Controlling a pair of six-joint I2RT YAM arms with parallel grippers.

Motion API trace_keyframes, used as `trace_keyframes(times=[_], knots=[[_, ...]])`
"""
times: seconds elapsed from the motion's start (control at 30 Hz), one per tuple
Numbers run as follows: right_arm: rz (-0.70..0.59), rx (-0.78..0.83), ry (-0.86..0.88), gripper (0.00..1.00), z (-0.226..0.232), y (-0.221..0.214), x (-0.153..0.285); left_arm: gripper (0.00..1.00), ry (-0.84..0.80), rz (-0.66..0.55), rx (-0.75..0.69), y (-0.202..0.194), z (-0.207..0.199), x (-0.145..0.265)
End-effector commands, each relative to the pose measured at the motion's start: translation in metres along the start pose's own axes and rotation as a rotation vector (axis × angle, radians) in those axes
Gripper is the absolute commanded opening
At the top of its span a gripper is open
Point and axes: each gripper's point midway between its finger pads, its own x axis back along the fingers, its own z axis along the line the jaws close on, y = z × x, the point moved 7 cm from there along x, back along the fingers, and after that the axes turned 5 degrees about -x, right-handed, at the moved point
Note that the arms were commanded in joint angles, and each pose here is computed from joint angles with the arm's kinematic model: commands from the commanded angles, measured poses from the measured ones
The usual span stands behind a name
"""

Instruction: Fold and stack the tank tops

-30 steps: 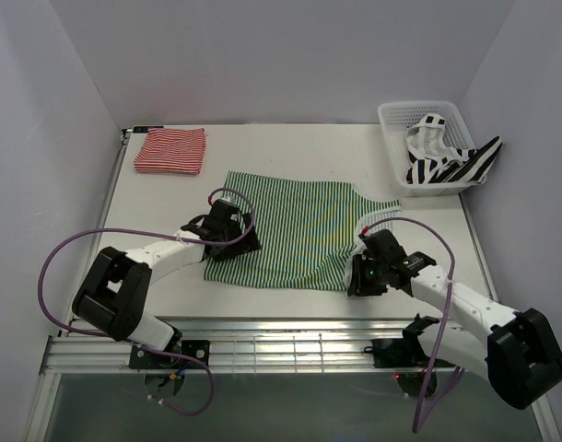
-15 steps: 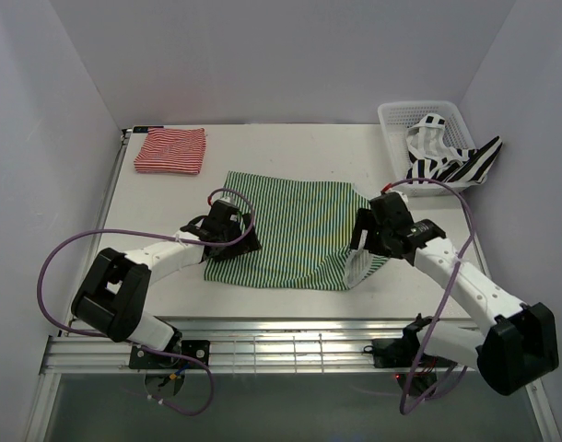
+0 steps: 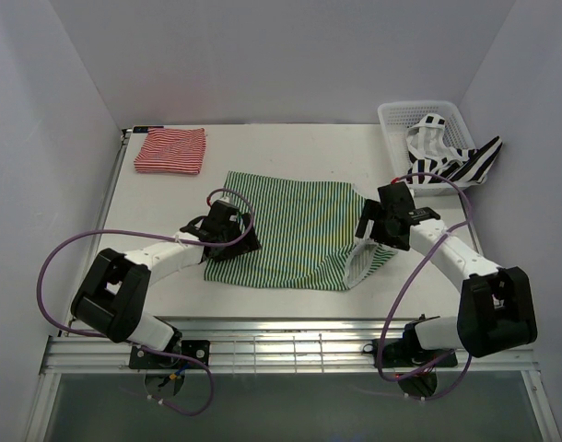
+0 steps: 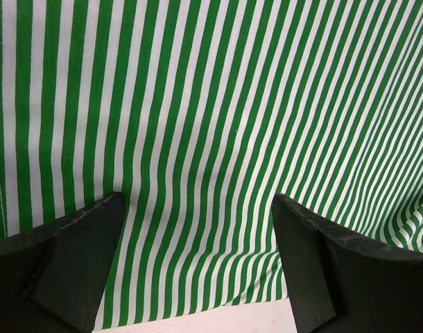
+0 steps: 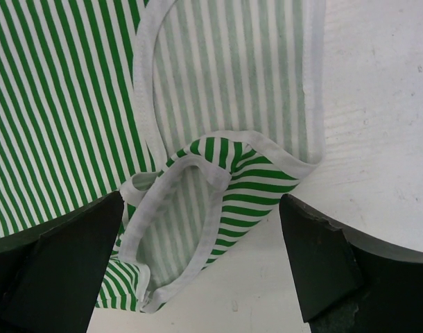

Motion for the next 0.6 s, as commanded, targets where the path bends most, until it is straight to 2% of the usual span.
trace_keyframes(times=[0.0, 0.17, 0.2, 0.33, 0.37, 0.4, 0.47, 0.5, 0.57], knots=[[-0.058, -0.009, 0.052, 1.0, 0.007, 0.016, -0.005, 0.98, 0.029, 0.053, 0.017, -0.016, 0.011, -0.002], [0.0, -0.02, 0.051, 0.92, 0.005, 0.009, -0.022, 0.98, -0.007, 0.067, 0.014, -0.017, 0.007, 0.001], [0.011, -0.026, 0.053, 0.87, 0.005, 0.008, -0.024, 0.98, -0.009, 0.067, 0.012, -0.017, 0.007, 0.002], [0.03, -0.038, 0.051, 0.79, 0.004, 0.003, -0.028, 0.98, -0.008, 0.066, 0.012, -0.018, 0.008, 0.002], [0.03, -0.039, 0.051, 0.72, 0.003, 0.002, -0.029, 0.98, -0.008, 0.066, 0.012, -0.018, 0.008, 0.002], [0.034, -0.043, 0.046, 0.5, 0.001, 0.001, -0.029, 0.98, -0.005, 0.067, 0.012, -0.019, 0.009, 0.001], [0.03, -0.055, 0.052, 0.36, 0.0, 0.001, -0.026, 0.98, -0.003, 0.067, 0.014, -0.02, 0.01, 0.0], [0.034, -0.063, 0.049, 0.24, -0.004, -0.002, -0.026, 0.98, -0.004, 0.065, 0.017, -0.02, 0.01, 0.0], [0.022, -0.079, 0.045, 0.1, -0.009, -0.004, -0.02, 0.98, -0.006, 0.063, 0.018, -0.02, 0.01, 0.001]])
